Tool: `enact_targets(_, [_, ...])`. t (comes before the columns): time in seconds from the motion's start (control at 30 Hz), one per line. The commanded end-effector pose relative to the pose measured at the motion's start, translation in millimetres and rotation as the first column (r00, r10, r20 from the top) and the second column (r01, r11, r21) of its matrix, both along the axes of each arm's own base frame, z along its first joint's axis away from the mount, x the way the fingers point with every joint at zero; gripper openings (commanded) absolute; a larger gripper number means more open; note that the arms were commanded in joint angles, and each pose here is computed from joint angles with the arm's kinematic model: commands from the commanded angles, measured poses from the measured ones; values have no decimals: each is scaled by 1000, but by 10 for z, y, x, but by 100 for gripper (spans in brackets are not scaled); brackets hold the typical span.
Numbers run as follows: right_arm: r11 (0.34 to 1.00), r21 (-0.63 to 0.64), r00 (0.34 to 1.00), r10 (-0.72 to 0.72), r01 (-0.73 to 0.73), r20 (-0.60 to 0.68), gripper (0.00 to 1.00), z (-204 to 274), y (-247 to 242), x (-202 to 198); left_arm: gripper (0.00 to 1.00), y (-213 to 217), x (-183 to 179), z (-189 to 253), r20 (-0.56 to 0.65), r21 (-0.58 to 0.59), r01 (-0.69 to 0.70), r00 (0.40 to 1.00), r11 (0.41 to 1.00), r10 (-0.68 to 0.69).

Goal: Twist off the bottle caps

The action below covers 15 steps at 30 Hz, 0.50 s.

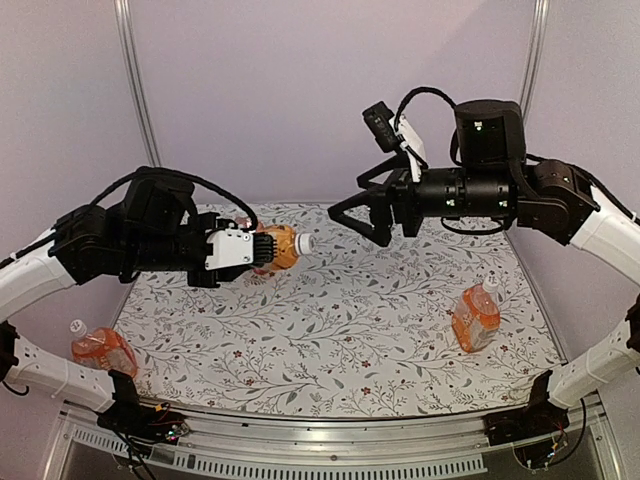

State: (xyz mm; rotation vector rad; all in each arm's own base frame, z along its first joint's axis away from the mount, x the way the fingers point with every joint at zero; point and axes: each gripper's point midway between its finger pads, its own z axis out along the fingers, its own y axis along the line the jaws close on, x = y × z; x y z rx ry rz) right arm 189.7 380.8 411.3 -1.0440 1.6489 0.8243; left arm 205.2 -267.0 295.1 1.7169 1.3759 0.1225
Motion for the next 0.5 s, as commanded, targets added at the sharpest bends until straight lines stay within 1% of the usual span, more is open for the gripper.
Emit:
enact_targets(0.0, [985, 145, 893, -22, 97, -450, 94, -102, 170, 101, 27, 26, 408, 436, 310, -87, -131, 939, 987, 152])
enact_targets(0.13, [976, 192, 836, 22, 101, -548, 89, -157, 373, 133, 27, 33, 449, 456, 365, -80, -140, 917, 987, 160])
enact_targets(0.27, [972, 216, 815, 50, 94, -578, 82, -174, 497, 176, 27, 30, 423, 387, 366, -63, -126, 920, 990, 141])
enact_targets(0.4, [968, 220, 792, 40, 120, -609, 70, -232, 517, 282, 27, 33, 400, 342, 359, -54, -117, 925, 992, 128])
enact_targets(0.47, [966, 225, 781, 43, 126, -623, 59, -258, 524, 310, 27, 29, 386, 337, 354, -54, -110, 927, 992, 122])
